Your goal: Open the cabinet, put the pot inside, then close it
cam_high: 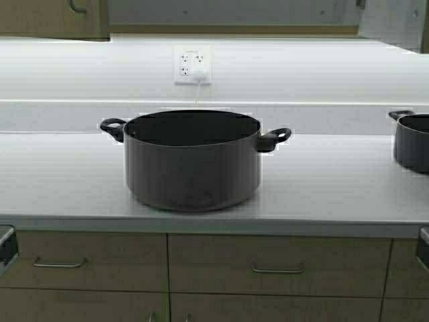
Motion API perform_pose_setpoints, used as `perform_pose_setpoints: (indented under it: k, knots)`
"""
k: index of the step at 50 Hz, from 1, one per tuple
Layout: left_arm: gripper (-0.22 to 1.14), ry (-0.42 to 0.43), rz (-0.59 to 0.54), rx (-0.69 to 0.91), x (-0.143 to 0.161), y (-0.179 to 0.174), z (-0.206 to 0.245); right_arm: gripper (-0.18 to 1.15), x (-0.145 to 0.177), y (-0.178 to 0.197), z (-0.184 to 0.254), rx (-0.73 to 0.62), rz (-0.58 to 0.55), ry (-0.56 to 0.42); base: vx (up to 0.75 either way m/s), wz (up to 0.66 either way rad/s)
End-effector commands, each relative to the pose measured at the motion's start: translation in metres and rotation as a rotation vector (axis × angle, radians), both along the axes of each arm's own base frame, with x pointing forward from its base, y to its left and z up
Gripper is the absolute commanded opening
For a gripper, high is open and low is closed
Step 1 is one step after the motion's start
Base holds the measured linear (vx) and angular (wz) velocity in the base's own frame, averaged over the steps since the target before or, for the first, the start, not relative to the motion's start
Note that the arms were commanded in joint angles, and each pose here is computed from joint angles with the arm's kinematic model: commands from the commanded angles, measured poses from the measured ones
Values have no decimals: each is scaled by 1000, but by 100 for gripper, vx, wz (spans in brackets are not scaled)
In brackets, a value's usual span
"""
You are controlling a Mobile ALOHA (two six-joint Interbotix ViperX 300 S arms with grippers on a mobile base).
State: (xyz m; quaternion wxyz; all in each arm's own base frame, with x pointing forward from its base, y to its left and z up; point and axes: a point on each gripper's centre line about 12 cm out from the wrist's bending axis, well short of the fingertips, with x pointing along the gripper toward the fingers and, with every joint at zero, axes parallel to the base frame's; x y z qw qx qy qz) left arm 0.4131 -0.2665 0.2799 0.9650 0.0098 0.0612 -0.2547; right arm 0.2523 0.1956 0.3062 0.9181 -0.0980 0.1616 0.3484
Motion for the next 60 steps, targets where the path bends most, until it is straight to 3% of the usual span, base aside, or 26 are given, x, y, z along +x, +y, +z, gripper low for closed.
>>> perform_pose_setpoints:
  k: [1,9,16,39,60]
  knots:
    - [2,-70,63,-47,42,11,23,6,16,-24,7,36,-107,-6,0,0]
    - [2,-76,123,-53,80,27,16,6,25,-55,-1,34,-211,11,1,1]
    - [2,-45,154,-45,88,43,8,6,24,-75,-11,23,-268,22,0,0]
    - [2,-32,228,-9,37,101,3,6,8,-124,-10,1,-390,15,0,0]
    - [2,-15,224,16,-21,124,2,6,5,-125,-10,23,-393,38,0,0]
